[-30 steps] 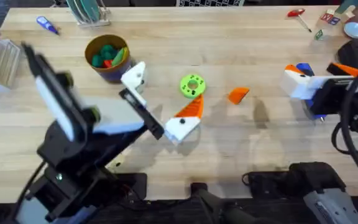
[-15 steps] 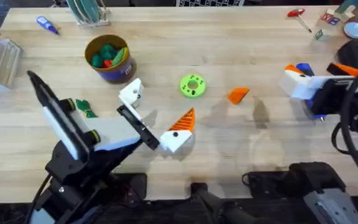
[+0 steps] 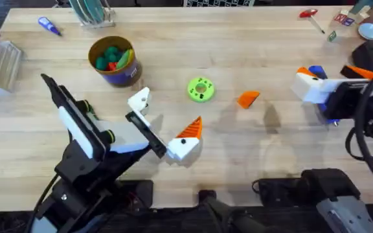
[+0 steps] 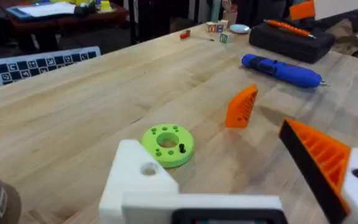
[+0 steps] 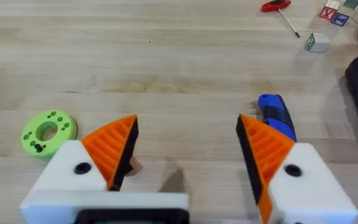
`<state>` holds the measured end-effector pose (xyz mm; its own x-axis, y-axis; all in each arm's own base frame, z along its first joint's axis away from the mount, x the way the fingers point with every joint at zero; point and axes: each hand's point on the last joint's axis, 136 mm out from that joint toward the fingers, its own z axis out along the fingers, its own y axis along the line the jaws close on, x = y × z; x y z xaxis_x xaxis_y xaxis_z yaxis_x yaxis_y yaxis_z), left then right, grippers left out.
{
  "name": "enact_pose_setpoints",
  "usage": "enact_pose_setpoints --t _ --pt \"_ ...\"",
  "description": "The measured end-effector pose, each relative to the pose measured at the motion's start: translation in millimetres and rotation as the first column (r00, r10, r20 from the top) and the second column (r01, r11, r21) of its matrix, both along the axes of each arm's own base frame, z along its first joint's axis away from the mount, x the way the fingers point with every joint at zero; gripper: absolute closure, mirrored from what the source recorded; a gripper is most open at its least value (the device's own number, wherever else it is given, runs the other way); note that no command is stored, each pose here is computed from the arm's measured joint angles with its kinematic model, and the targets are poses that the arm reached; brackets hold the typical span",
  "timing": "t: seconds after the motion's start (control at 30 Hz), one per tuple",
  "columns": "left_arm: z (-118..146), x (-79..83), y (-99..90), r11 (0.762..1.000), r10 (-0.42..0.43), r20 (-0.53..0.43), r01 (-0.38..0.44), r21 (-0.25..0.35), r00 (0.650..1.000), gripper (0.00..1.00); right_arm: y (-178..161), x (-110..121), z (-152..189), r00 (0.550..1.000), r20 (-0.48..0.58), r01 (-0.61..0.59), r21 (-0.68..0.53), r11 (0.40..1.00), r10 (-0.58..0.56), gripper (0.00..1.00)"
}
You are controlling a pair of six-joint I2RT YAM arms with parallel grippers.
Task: Pick up the gripper from the table and insert it into the empty holder that is missing its gripper. Then pick up a screw, insert it into the mounting hole, and use the screwdriver to tighten it. Finally, clean up the table by picking up the vegetable and placing it into the bucket.
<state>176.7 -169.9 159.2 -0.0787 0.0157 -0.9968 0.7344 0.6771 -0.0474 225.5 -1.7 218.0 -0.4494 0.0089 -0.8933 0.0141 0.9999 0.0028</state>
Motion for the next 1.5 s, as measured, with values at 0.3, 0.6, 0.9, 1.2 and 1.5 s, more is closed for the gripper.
enact_pose_setpoints --t 0.3,0.6,0.9,1.2,1.5 --pt "-0.1 0.0 0.0 1.000 0.000 0.000 0.000 0.000 1.000 0.015 -0.1 0.0 0.0 1.000 0.000 0.000 0.000 1.000 0.000 0.037" --pt "0.1 0.1 0.1 1.000 0.001 0.001 -0.001 0.000 1.000 0.015 0.0 0.0 0.0 1.000 0.000 0.000 0.000 1.000 0.000 0.037" --pt "-0.4 3.4 3.3 1.000 0.027 0.003 -0.027 0.005 1.000 0.015 0.0 -0.1 -0.2 1.000 -0.001 0.000 0.000 1.000 0.000 0.037" --pt "-0.5 3.7 3.5 1.000 0.029 0.003 -0.029 0.006 1.000 0.015 7.9 0.0 0.1 1.000 0.000 -0.023 0.057 0.998 0.023 0.037" --pt "-0.9 4.4 4.3 0.999 0.036 0.002 -0.036 0.007 0.999 0.015 41.0 9.2 -52.9 0.940 -0.287 -0.149 0.147 0.978 0.186 0.037"
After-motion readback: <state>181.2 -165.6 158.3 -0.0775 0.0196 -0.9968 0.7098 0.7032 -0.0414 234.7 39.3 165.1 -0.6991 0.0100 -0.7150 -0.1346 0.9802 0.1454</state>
